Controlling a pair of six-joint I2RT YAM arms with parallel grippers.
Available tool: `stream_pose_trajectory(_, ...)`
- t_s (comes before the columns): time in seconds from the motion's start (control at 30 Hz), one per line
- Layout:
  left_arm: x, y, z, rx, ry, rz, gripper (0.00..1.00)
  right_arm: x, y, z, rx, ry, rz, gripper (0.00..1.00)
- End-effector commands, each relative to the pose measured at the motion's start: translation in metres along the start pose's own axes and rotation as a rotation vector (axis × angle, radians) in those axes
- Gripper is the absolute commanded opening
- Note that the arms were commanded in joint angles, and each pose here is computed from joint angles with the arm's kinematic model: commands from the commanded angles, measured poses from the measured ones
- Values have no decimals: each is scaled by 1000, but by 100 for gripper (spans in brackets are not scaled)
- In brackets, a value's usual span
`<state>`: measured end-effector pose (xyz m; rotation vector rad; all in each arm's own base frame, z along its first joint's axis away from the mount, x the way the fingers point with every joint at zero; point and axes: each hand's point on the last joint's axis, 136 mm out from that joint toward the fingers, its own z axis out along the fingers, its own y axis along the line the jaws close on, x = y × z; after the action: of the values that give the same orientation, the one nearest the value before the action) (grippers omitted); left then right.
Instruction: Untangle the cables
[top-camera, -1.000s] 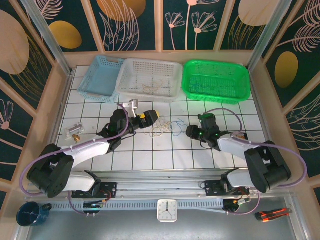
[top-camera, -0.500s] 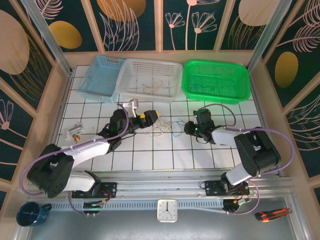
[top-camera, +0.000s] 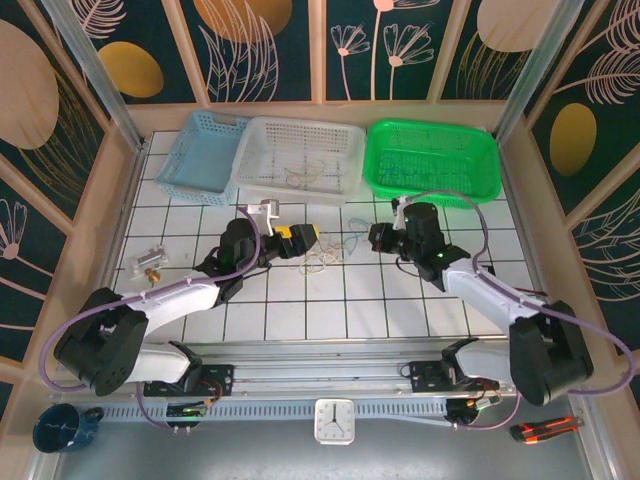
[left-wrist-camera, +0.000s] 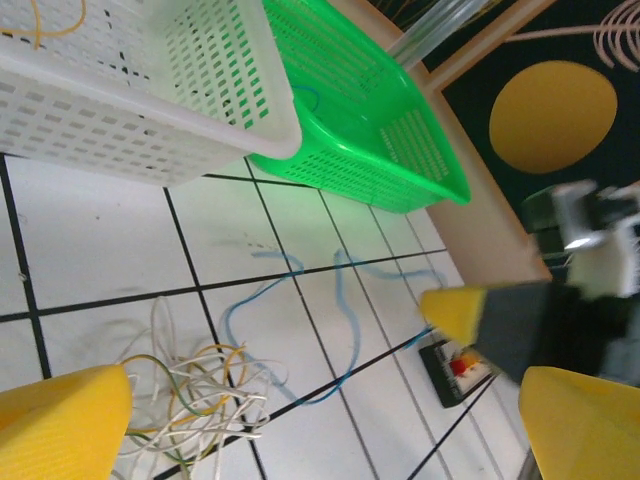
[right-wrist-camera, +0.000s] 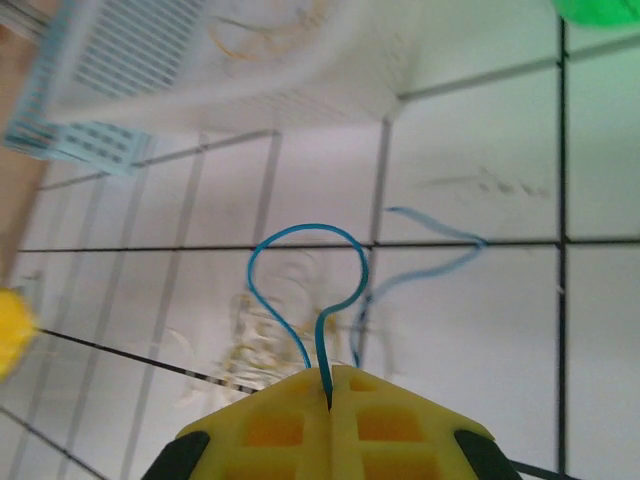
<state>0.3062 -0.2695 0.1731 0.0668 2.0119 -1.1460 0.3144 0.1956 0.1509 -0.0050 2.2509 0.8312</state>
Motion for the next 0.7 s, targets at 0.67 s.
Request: stream_pose_trajectory(0.67, 7, -28, 84, 119, 97, 264, 71, -78, 156, -75, -342, -131, -61, 0)
